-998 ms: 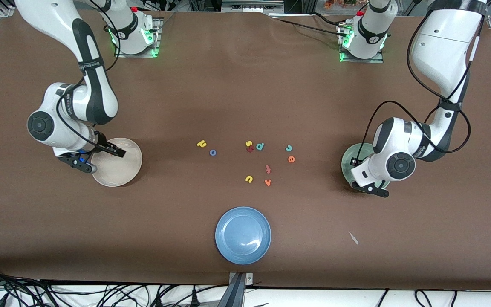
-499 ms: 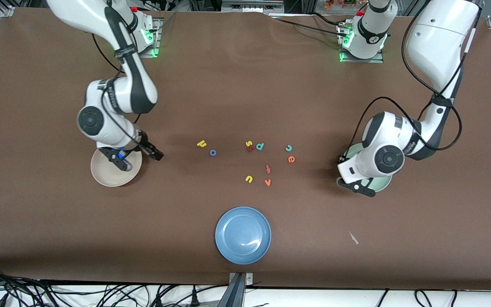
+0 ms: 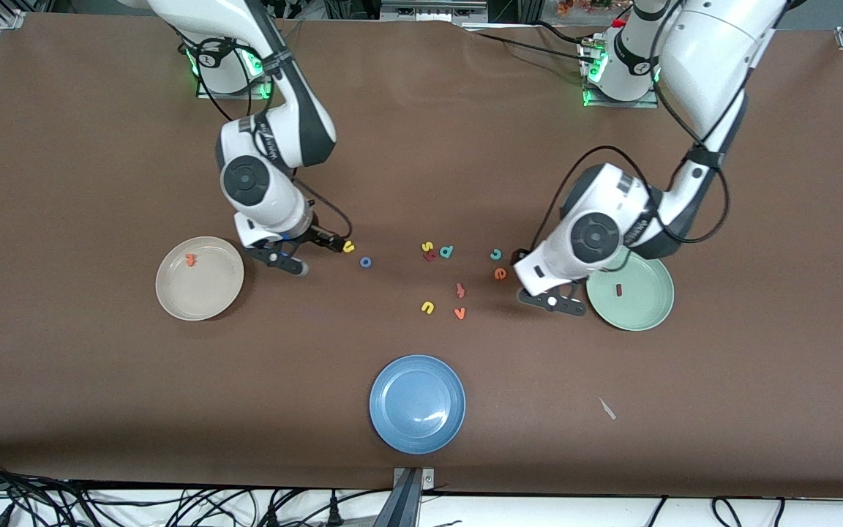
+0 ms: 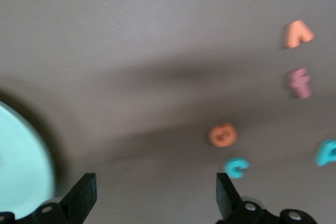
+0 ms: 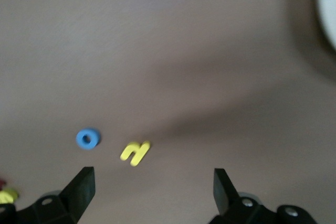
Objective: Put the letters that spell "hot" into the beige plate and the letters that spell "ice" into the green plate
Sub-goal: 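Reach orange e with the left gripper while the right gripper grasps blue o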
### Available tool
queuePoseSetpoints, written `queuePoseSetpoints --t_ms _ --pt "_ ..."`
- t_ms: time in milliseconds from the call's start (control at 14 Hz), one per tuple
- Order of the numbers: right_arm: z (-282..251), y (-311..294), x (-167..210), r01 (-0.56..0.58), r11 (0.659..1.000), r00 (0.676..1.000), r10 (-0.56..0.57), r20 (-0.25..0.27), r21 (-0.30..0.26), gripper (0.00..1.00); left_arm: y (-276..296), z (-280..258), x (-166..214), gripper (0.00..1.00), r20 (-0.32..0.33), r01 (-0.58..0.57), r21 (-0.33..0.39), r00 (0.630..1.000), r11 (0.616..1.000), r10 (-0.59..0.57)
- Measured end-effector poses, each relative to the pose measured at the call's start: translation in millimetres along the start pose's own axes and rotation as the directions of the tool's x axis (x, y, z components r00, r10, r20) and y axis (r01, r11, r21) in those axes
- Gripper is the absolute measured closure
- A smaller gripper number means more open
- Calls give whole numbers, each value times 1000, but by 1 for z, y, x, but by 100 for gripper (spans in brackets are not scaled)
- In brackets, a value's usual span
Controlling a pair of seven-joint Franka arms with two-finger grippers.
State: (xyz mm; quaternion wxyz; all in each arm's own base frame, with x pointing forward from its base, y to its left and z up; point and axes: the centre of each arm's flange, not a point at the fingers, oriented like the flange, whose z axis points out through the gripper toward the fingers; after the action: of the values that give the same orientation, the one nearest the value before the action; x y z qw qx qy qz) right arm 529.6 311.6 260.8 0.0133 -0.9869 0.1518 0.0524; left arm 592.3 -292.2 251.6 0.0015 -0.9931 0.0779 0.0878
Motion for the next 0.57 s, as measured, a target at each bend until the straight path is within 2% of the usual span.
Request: queuePoseSetpoints --t_ms 214,285,356,499,570 --pt "25 -33 -20 204 978 979 -204 3 -35 0 56 24 -11 0 17 146 8 989 989 -147" --pt "34 -43 -24 254 966 967 -254 3 -45 0 67 32 -12 5 16 171 3 985 985 -171" --pt "41 -51 -26 298 953 955 -298 1 -54 0 71 40 -10 5 9 188 -9 982 982 -188" --pt "51 -62 -22 365 929 931 -366 -5 -64 0 66 50 -3 22 -6 208 -27 978 978 -208" --pt "53 -66 -18 387 920 921 -389 -10 -67 0 62 53 1 36 -11 216 -33 976 976 -216"
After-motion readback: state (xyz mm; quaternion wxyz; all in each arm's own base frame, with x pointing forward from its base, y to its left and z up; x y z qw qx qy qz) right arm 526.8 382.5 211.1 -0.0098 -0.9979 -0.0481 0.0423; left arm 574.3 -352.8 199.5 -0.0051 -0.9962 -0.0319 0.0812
